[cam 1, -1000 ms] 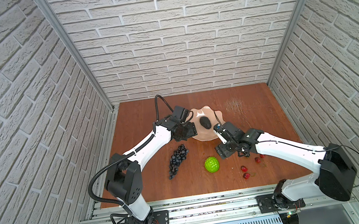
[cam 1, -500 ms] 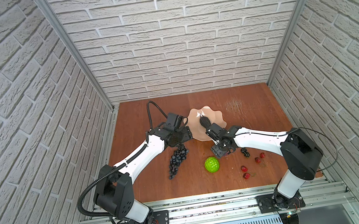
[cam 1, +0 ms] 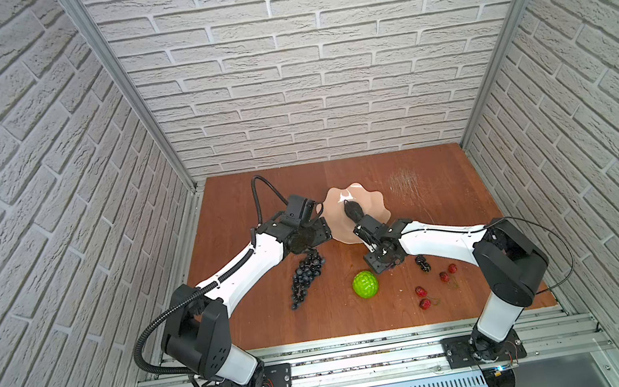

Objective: Place and organize the fake fruits in the fruit bowl
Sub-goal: 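Grasp the purple fruit beside the green fruit with the right gripper, then carry the purple fruit into the bowl beside the avocado and release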

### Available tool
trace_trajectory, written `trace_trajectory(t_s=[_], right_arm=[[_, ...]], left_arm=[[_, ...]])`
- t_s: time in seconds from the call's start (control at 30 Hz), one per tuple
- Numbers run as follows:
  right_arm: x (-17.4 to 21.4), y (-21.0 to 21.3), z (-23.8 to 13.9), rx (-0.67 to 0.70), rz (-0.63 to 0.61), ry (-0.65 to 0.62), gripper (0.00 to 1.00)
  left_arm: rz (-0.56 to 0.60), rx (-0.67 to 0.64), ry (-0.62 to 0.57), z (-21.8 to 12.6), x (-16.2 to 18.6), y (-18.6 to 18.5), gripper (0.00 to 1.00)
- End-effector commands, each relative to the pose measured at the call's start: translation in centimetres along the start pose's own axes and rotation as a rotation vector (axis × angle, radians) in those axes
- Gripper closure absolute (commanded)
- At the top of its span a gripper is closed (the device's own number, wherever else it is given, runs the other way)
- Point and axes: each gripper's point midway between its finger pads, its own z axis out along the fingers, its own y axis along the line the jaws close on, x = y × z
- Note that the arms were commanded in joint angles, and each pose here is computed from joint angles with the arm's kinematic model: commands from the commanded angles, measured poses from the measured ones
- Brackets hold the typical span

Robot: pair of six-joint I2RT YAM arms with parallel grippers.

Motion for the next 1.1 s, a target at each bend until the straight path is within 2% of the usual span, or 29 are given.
trace_trajectory(t_s=[0.0, 0.1, 0.33, 0.4, 0.6, 0.77, 0.87, 1.07], right_arm=[[0.0, 0.1, 0.2, -0.006, 0.008, -0.011, 0.44], [0.1, -0.1, -0.3, -0.006, 0.009, -0.017, 0.48], [1.1, -0.8, -2.4, -0.018, 0.014, -0.03, 0.51], [1.3, -1.0, -3.2, -0.039, 0.032, -0.042, 0.57], [0.7, -2.3, -6.1, -0.097, 0.091, -0.085, 0.56], [-2.4, -3.4, -9.3, -0.175, 0.138, -0.164, 0.55], [-5.4, -4.8, -11.1, -0.176, 0.153, -0.223, 0.55], [-11.4, -7.2, -10.9, -0.155, 0.183, -0.296, 0.54]], left_arm=[[-0.01, 0.022, -0.02, 0.0, -0.4, -0.3, 0.26], [-0.009, 0.021, -0.022, -0.1, -0.5, -0.3, 0.26], [-0.009, 0.008, -0.008, -0.1, -0.2, -0.1, 0.27], [-0.01, 0.005, -0.006, -0.2, -0.1, 0.0, 0.27], [-0.018, -0.001, -0.013, -0.6, -0.2, 0.3, 0.27], [-0.022, -0.021, -0.019, -1.4, -0.4, 0.9, 0.27], [-0.025, -0.033, -0.028, -1.9, -0.4, 1.5, 0.27], [-0.038, -0.052, -0.026, -2.2, -0.1, 2.6, 0.27]])
